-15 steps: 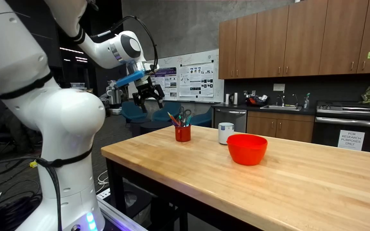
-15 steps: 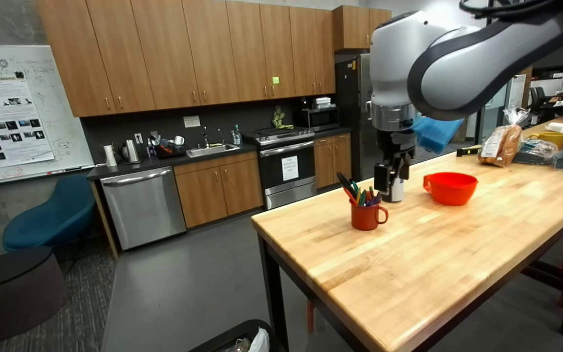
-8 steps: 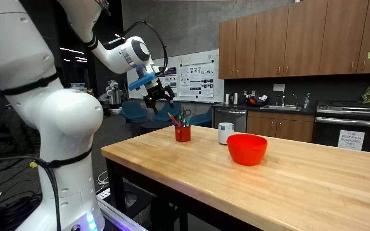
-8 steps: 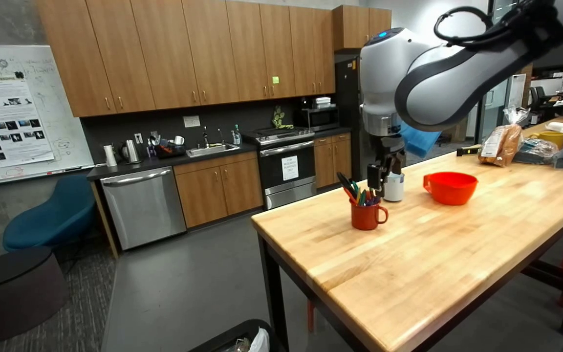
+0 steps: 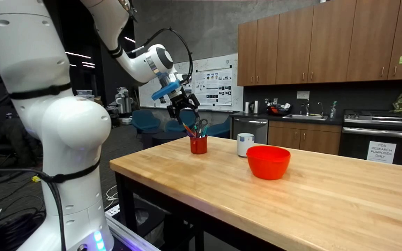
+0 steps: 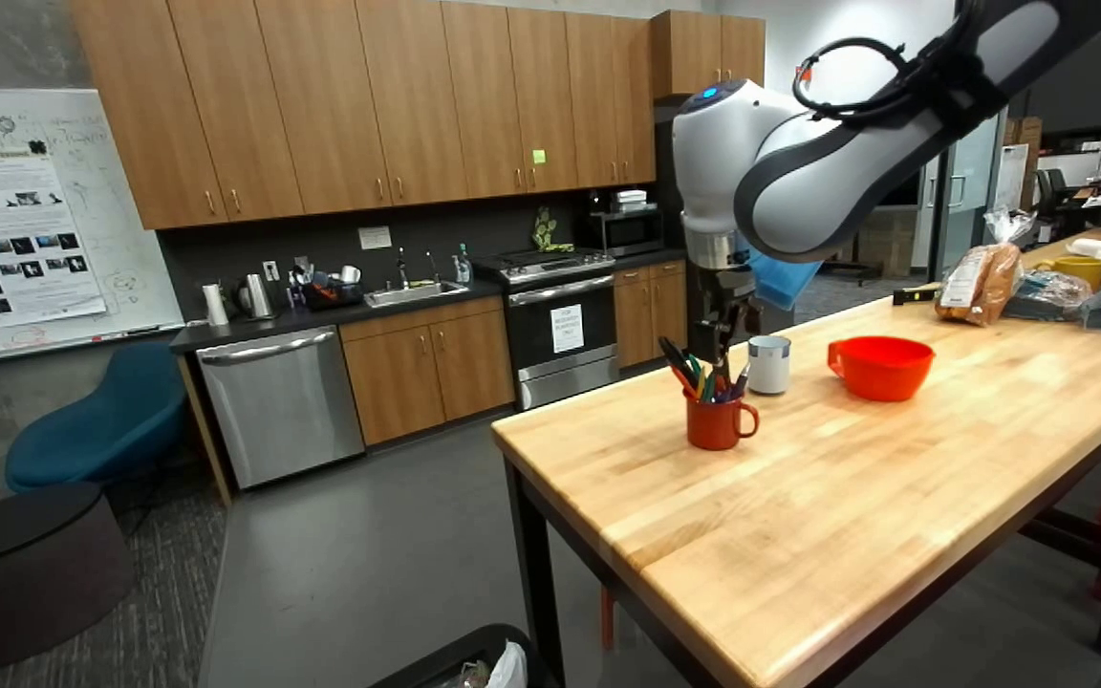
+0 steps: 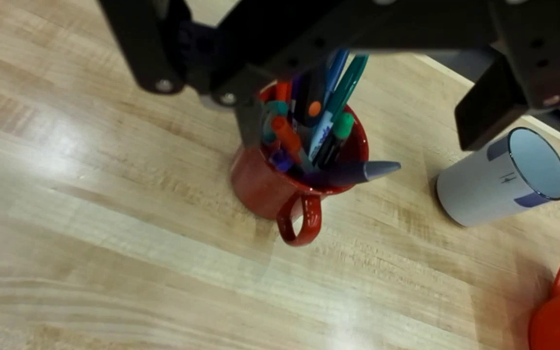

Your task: Remove the scissors from the red cup

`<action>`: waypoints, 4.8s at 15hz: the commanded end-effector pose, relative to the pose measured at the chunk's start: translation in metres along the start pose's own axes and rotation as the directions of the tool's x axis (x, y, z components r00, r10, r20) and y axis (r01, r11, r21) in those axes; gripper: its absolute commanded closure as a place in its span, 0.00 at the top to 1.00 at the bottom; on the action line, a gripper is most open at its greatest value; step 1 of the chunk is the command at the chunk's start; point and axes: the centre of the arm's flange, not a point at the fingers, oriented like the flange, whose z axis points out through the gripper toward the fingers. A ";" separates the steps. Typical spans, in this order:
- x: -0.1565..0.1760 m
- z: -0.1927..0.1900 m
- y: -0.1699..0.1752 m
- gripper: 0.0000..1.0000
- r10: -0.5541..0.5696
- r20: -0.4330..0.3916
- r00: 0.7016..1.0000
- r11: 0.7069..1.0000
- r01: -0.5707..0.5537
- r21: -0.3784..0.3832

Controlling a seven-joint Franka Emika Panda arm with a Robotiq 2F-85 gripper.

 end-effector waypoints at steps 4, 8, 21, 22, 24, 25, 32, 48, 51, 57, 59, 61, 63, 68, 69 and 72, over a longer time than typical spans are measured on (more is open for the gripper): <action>0.038 -0.002 -0.006 1.00 0.082 0.019 0.996 0.996 -0.082 0.024; 0.050 -0.008 -0.015 1.00 0.127 0.042 0.991 0.991 -0.128 0.033; 0.086 -0.009 -0.032 1.00 0.372 -0.002 0.928 0.927 -0.371 -0.054; 0.088 -0.007 -0.031 1.00 0.386 -0.015 0.923 0.920 -0.386 -0.072; 0.092 -0.002 -0.030 1.00 0.404 -0.032 0.914 0.908 -0.405 -0.110; 0.094 0.002 -0.030 1.00 0.411 -0.035 0.911 0.902 -0.412 -0.128; 0.102 0.031 -0.027 1.00 0.409 -0.020 0.912 0.889 -0.404 -0.215; 0.107 0.033 -0.021 0.06 0.422 -0.012 0.906 0.881 -0.414 -0.229; 0.101 0.031 -0.022 0.06 0.421 -0.005 0.907 0.883 -0.411 -0.227; 0.088 0.015 -0.019 0.06 0.410 0.002 0.912 0.892 -0.400 -0.210; 0.083 0.008 -0.017 0.06 0.404 0.001 0.915 0.895 -0.395 -0.205; 0.077 0.000 -0.014 0.06 0.389 0.003 0.921 0.904 -0.381 -0.196; 0.070 -0.008 -0.011 0.06 0.378 0.006 0.926 0.911 -0.371 -0.181; 0.059 -0.033 -0.003 0.06 0.371 -0.019 0.929 0.918 -0.369 -0.145; 0.058 -0.039 -0.001 0.06 0.370 -0.023 0.929 0.920 -0.369 -0.130; 0.055 -0.054 0.002 0.06 0.361 -0.031 0.932 0.926 -0.362 -0.104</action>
